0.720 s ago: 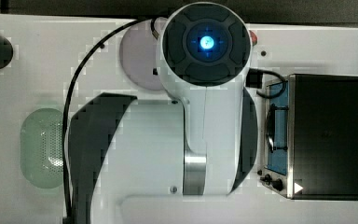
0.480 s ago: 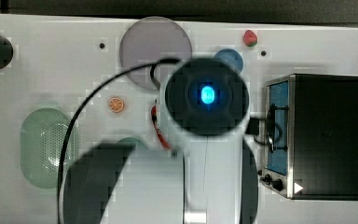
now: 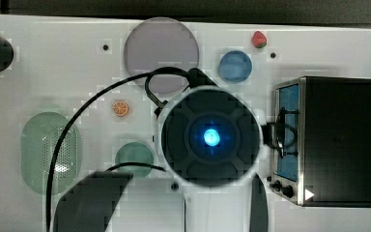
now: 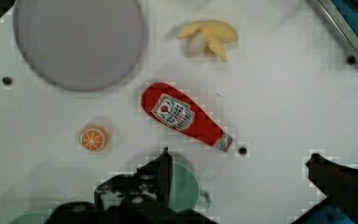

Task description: Pick Ketchup from the table and place it in strainer.

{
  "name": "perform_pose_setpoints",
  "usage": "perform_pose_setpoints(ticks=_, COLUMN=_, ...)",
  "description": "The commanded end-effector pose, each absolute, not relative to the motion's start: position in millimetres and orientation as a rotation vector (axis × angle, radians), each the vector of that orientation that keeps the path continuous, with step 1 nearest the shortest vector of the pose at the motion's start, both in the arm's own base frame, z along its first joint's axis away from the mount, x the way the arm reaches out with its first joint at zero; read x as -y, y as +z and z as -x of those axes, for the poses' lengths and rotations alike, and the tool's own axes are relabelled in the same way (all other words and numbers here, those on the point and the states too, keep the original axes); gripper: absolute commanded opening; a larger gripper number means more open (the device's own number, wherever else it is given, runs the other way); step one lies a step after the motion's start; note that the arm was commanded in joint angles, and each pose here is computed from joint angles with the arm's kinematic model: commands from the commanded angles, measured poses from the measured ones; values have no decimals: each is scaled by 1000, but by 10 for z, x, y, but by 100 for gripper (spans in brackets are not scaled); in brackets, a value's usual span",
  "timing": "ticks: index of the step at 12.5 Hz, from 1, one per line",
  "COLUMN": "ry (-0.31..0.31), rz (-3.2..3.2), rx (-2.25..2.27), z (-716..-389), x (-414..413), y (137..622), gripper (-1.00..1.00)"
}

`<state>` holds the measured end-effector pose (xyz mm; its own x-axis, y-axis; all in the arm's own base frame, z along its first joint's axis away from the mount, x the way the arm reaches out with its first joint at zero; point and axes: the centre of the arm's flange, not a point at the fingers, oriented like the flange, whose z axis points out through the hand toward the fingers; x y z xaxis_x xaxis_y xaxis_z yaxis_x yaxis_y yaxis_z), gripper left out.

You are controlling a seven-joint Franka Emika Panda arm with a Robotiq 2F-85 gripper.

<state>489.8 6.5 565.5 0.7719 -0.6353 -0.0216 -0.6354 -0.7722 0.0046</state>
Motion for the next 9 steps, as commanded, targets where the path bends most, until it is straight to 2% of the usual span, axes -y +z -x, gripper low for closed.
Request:
perform_pose_setpoints(ticks=1, ry=181, rz=3096, rx=-570, z=-5105, x=-120, y=4796, gripper=100)
perform_pose_setpoints(ticks=5, ry=133, rz=3121, rx=155, z=-5220, x=-299, y=4053, gripper=100)
perform_pose_setpoints(ticks=9, ry=80, rz=3095, rx=391, z=-5200, x=-312, y=3380, gripper=100)
